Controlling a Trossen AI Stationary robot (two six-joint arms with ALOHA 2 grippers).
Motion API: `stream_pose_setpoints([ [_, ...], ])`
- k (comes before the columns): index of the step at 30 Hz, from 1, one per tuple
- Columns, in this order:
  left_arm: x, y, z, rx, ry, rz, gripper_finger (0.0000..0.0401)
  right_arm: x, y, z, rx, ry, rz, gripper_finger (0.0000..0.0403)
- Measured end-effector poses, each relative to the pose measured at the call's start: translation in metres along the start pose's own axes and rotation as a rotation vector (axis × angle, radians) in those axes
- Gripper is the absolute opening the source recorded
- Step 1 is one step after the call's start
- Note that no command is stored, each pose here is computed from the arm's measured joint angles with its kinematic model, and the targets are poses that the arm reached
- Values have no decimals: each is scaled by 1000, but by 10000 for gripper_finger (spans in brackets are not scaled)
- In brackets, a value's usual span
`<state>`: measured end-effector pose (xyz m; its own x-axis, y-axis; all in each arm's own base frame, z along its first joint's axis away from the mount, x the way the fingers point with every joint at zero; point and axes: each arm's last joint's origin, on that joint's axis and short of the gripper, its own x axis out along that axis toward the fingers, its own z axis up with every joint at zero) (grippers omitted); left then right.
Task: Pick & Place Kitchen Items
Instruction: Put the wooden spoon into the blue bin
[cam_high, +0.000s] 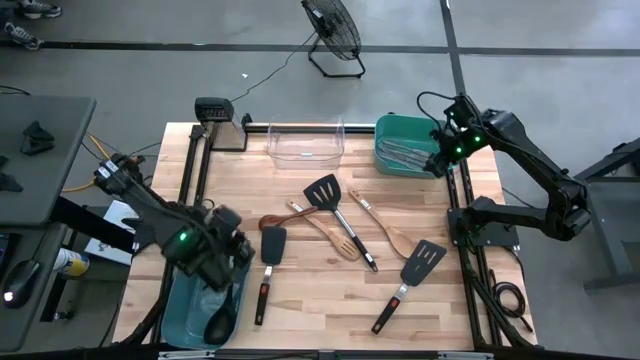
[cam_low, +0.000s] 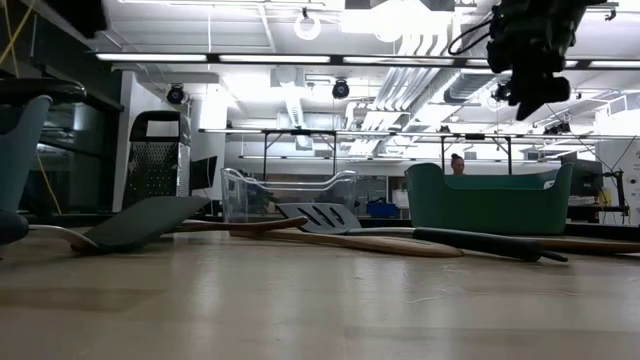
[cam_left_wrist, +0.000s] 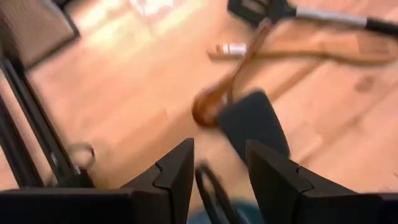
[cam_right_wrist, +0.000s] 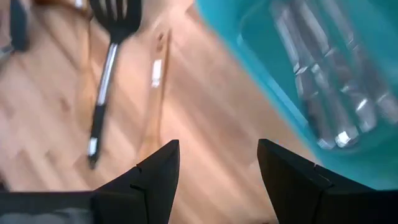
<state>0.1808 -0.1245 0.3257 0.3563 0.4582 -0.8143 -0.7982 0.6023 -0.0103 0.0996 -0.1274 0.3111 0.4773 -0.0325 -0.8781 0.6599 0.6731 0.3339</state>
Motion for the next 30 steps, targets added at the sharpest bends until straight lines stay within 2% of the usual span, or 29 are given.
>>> stream_pose_setpoints([
  [7, 14, 5, 36, 61, -106, 10, 142, 0, 2, -2, 65, 19, 32, 208],
  [13, 26, 10, 57, 101, -110, 54, 142, 6, 17, -1, -11, 36, 72, 208],
  [22, 34, 18, 70, 108, -102, 103, 142, 20, 57, 4, -144, -28, -33, 208],
  [27, 34, 23, 80, 104, -120, 85, 142, 30, 79, 6, -160, -80, -84, 208],
  [30, 34, 27, 86, 101, -134, 73, 142, 42, 88, 8, -143, -64, -109, 208],
])
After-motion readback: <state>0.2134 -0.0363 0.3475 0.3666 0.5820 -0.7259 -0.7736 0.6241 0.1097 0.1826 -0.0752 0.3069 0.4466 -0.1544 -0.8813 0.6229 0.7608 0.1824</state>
